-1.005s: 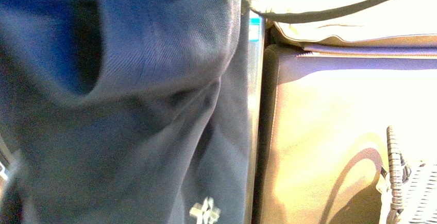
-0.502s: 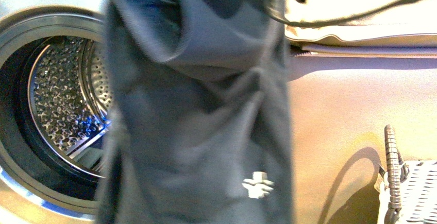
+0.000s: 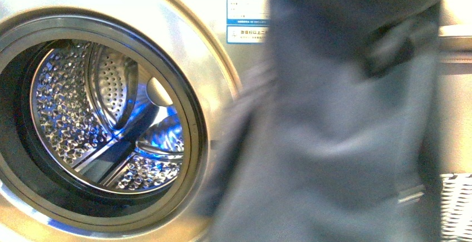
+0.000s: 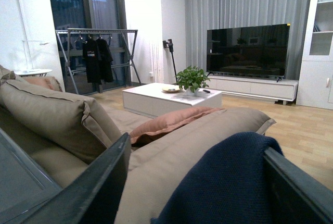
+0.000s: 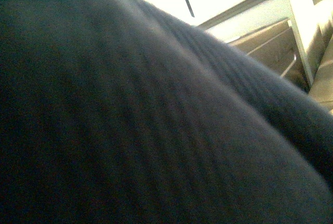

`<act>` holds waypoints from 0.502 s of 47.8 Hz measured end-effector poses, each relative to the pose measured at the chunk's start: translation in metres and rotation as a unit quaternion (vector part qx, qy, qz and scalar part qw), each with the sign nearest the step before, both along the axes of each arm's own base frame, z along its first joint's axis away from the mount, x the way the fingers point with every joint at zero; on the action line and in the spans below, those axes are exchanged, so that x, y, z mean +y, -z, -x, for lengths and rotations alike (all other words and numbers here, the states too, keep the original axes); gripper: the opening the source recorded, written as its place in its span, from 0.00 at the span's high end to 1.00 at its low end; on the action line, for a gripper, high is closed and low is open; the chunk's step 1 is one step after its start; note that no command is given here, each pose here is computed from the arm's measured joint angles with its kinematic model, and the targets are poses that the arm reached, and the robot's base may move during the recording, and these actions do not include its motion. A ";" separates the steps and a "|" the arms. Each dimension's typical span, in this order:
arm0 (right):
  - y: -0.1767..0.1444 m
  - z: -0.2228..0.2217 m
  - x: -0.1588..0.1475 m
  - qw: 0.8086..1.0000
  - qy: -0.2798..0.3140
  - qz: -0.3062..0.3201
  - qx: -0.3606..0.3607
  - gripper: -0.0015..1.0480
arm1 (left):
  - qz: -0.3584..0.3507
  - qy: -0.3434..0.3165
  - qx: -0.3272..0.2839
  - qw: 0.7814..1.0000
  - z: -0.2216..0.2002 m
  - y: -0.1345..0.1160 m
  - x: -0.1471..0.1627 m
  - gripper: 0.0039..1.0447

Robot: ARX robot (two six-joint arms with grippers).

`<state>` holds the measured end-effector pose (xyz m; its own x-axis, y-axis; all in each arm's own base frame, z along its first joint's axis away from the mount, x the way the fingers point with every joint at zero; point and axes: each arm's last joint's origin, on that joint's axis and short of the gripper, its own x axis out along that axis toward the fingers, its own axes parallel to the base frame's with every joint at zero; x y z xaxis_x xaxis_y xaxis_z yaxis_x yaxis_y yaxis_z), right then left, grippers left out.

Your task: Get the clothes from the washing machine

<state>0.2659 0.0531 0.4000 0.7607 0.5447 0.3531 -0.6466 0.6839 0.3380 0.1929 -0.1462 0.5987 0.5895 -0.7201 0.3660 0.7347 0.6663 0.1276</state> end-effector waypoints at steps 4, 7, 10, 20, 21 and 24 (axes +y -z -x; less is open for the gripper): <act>-0.020 0.013 -0.018 1.000 0.013 -0.002 -0.015 0.95 | 0.000 0.000 0.000 1.000 0.000 0.000 0.000 0.14; -0.035 0.020 -0.031 0.999 0.024 -0.004 -0.024 0.95 | -0.001 -0.001 -0.001 1.000 0.000 0.000 0.000 0.04; -0.047 0.024 -0.043 0.999 0.036 -0.008 -0.028 0.95 | -0.001 -0.001 -0.001 1.000 0.000 0.000 0.000 0.06; -0.079 0.038 -0.082 0.996 0.080 -0.001 -0.037 0.95 | 0.000 -0.001 -0.001 1.000 0.000 0.000 0.000 0.06; -0.081 0.039 -0.087 0.996 0.087 0.001 -0.035 0.95 | 0.000 0.000 -0.001 1.000 0.000 0.000 0.000 0.06; -0.081 0.042 -0.096 0.995 0.101 0.006 -0.025 0.95 | 0.000 -0.001 -0.001 1.000 0.000 0.000 0.000 0.06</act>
<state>0.2239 -0.0424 0.4814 0.8361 0.3872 0.3887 -0.5121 0.8050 0.2997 0.1926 -0.1459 0.5989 0.5895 -0.7196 0.3671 0.7334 0.6672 0.1301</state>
